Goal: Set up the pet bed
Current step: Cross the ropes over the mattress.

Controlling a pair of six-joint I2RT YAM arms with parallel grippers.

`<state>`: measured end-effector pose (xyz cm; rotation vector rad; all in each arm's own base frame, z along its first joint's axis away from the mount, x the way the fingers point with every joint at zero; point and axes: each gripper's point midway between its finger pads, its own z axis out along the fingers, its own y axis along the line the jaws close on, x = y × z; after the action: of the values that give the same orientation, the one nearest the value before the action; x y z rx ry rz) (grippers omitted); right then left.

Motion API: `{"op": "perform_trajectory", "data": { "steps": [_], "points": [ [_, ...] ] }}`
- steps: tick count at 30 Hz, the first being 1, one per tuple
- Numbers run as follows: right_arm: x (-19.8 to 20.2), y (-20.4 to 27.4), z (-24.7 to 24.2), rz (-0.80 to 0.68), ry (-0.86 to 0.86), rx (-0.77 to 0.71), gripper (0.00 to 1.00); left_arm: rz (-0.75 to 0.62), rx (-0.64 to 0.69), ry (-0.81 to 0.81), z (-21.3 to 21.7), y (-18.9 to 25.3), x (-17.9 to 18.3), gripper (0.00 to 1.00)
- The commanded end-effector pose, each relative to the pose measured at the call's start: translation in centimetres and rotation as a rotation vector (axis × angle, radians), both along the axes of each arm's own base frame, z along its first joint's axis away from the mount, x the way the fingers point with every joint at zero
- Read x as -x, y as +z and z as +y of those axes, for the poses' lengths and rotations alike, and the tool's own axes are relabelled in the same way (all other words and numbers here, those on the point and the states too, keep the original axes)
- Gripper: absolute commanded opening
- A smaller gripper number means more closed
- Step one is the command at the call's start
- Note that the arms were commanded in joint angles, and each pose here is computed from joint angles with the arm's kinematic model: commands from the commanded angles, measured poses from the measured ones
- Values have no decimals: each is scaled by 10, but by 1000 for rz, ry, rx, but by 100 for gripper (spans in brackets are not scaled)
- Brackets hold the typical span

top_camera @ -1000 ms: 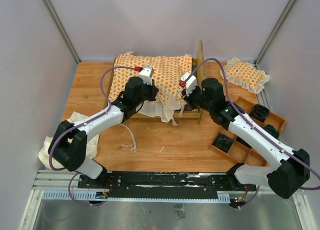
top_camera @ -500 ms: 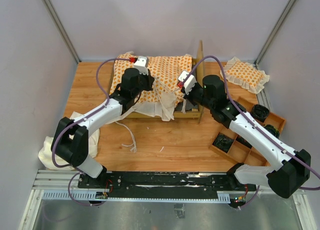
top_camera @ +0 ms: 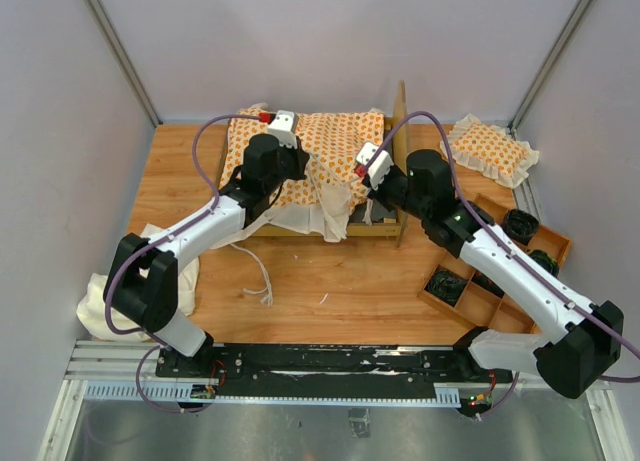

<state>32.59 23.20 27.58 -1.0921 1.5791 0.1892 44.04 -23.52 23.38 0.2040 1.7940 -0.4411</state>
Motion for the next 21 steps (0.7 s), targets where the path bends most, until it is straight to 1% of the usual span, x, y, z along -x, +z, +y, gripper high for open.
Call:
{"op": "perform_trajectory", "data": {
  "steps": [1,3,10,21],
  "points": [
    [-4,37,-8,-88,-5,-30,0,-45,11,17,2,16,-9,0],
    [-5,36,-8,-86,-4,-29,0,-46,14,16,2,17,-10,0],
    [-2,6,-10,-28,-10,-5,0,-40,13,9,0,14,-9,0],
    [-6,-11,-15,54,-31,-48,0,-37,9,14,2,12,-9,0]
  ]
}}
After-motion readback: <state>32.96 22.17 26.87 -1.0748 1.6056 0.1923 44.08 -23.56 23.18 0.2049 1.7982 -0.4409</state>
